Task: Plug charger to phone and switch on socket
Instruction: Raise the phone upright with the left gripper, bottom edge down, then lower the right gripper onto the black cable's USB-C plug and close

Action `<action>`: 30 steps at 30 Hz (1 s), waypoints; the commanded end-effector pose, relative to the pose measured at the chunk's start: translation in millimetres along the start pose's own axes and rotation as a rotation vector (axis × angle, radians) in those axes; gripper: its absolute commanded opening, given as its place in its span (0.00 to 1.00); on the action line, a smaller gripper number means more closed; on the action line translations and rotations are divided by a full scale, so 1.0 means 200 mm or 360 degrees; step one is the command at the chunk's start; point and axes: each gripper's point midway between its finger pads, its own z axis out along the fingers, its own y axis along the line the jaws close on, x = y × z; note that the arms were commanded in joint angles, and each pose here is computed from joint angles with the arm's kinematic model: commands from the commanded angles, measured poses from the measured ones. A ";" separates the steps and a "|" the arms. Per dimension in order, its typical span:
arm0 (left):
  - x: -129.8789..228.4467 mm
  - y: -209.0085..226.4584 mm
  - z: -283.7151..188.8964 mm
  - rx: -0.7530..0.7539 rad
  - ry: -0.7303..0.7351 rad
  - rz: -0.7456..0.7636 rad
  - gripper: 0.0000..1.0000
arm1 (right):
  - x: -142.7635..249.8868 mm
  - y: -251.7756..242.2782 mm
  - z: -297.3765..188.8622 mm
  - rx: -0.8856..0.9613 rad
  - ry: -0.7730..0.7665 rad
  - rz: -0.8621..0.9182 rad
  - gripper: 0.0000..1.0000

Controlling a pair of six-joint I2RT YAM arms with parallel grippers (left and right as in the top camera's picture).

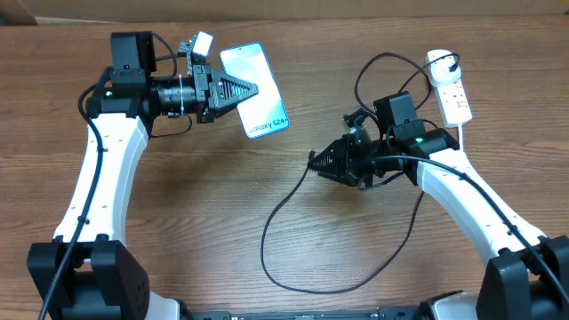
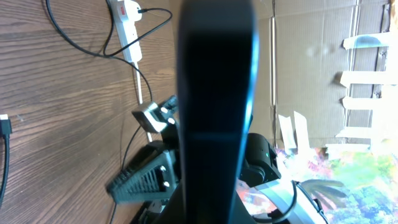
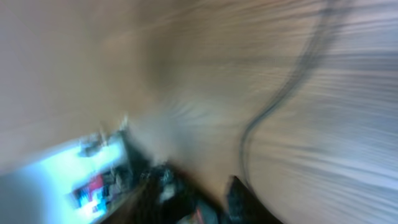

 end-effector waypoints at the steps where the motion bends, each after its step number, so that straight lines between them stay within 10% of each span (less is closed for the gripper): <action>1: 0.01 -0.09 -0.01 0.0077 0.0031 0.0087 0.04 | -0.19 -0.18 -0.07 0.0405 -0.0381 0.0119 0.47; 11: 0.00 0.05 0.03 -0.0173 -0.0037 0.0033 0.04 | -0.28 -0.13 0.01 0.0418 -0.0456 0.0052 0.72; 30: 0.06 0.11 0.08 -0.0288 0.0007 0.0050 0.04 | -0.49 -0.30 0.22 0.0575 -0.0449 0.0255 0.57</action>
